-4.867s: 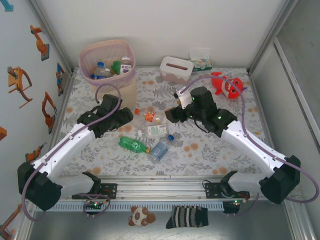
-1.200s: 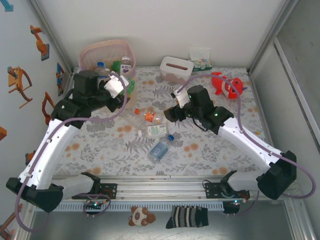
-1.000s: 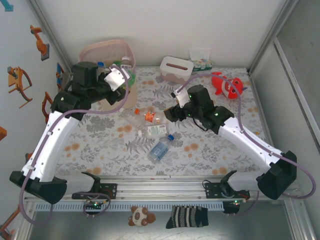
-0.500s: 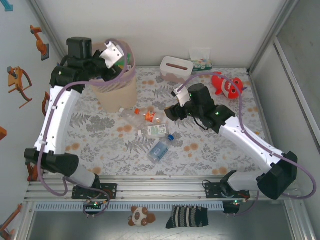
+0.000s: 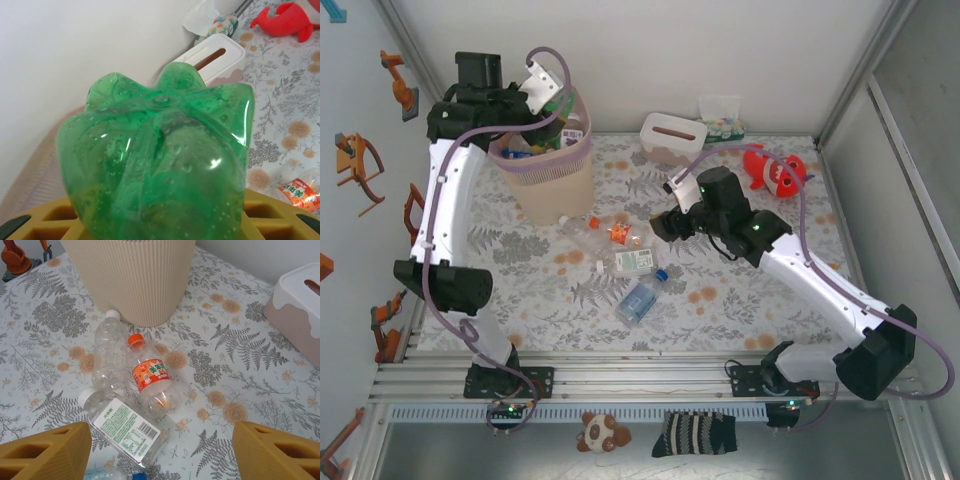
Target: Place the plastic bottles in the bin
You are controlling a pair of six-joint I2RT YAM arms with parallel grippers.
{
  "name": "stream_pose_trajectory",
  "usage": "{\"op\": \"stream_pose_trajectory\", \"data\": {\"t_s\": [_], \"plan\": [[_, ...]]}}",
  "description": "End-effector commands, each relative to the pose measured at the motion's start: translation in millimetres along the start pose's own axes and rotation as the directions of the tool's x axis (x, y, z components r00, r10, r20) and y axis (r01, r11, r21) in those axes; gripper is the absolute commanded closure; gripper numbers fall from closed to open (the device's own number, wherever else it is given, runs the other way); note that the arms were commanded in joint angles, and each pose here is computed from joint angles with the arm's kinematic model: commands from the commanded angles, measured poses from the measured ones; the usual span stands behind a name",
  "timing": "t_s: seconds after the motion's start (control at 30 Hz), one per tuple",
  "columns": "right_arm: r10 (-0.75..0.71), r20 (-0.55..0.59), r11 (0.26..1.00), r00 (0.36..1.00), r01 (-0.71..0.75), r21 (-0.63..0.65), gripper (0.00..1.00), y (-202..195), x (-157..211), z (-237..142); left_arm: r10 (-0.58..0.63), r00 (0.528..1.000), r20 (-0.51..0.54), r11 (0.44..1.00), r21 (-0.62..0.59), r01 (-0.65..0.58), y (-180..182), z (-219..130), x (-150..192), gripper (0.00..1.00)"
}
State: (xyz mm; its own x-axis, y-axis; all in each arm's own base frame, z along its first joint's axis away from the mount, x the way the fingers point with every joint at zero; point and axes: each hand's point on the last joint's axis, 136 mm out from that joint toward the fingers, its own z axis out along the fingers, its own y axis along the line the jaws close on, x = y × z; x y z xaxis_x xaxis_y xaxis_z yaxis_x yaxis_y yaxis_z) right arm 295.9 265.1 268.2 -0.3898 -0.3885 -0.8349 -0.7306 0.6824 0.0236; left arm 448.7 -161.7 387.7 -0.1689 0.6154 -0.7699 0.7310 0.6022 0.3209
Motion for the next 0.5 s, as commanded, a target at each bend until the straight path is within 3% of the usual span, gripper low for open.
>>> {"op": "stream_pose_trajectory", "data": {"t_s": [0.0,0.23,0.47], "plan": [[-0.026,0.065,0.999,0.998,0.024,0.024,0.27,0.2,-20.6,-17.5,-0.113,0.992,0.058,0.993,0.049,0.111,8.4,8.4,-5.5,0.69],[-0.024,0.062,0.999,0.998,0.022,0.039,0.27,-2.1,-17.4,-19.0,-0.412,0.909,0.055,0.91,0.074,0.408,28.6,43.0,4.1,0.69],[-0.027,0.052,0.999,0.998,0.025,0.042,0.26,-2.9,-14.1,-16.4,-0.504,0.86,-0.077,0.852,0.118,0.51,9.8,62.1,32.4,0.68]]}}
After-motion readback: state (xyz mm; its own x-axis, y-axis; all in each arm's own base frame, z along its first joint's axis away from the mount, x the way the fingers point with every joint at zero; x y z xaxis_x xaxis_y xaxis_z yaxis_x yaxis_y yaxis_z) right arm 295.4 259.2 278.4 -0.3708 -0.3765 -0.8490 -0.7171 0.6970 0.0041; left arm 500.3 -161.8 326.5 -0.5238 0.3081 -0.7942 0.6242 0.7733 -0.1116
